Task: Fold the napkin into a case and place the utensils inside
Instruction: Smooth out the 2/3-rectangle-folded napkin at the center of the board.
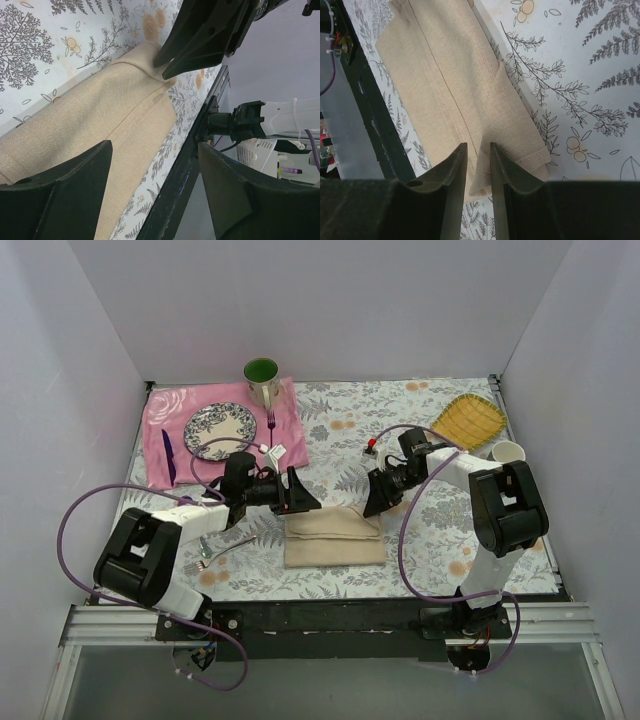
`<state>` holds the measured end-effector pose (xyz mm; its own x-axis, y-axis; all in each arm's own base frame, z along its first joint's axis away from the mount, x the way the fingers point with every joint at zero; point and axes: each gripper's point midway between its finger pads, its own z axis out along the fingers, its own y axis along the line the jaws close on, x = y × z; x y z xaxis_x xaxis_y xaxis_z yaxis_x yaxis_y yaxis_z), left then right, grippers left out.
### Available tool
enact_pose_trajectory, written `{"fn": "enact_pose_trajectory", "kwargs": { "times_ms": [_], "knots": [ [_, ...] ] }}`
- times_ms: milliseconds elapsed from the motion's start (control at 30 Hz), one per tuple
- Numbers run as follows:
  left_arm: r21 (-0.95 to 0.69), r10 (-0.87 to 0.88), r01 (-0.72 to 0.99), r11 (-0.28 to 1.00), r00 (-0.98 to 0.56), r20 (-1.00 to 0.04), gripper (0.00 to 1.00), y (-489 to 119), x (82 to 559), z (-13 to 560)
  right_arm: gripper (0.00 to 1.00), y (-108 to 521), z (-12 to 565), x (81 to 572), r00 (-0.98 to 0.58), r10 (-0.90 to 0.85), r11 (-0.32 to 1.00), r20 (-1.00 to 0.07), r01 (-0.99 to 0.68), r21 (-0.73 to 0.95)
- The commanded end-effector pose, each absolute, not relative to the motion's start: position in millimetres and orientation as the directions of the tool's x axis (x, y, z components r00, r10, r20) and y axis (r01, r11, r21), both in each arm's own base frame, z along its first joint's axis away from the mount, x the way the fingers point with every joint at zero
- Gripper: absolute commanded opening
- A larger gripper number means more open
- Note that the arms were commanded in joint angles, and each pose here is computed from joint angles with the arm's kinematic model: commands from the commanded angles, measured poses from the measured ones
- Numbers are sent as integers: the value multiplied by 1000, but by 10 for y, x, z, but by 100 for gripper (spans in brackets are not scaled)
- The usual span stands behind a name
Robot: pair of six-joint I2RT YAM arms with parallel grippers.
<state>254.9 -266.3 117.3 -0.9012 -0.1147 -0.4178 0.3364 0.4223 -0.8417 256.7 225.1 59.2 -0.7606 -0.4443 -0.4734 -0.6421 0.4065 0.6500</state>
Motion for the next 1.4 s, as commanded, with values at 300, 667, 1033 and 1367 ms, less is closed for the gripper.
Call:
{"fn": "enact_pose_trajectory", "kwargs": {
  "times_ms": [300, 667, 1033, 1367],
  "knots": [
    [-894, -89, 315, 318, -929, -359, 63, -2770, 2485, 1190, 32, 2174, 280, 2578, -793, -418, 424, -442, -601, 677],
    [-898, -141, 125, 421, -970, -200, 48, -2750, 2610, 604, 35, 2167, 415, 2628, -770, -431, 374, -469, -626, 684],
    [-880, -135, 77, 469, -978, -158, 44, -2698, 2564, 392, 58, 2764, 1299, 2623, -798, -281, 256, -533, -598, 760],
    [-879, -138, 56, 473, -981, -136, 44, -2680, 2518, 351, 59, 2782, 661, 2580, -857, -281, 332, -432, -510, 794]
  ]
}}
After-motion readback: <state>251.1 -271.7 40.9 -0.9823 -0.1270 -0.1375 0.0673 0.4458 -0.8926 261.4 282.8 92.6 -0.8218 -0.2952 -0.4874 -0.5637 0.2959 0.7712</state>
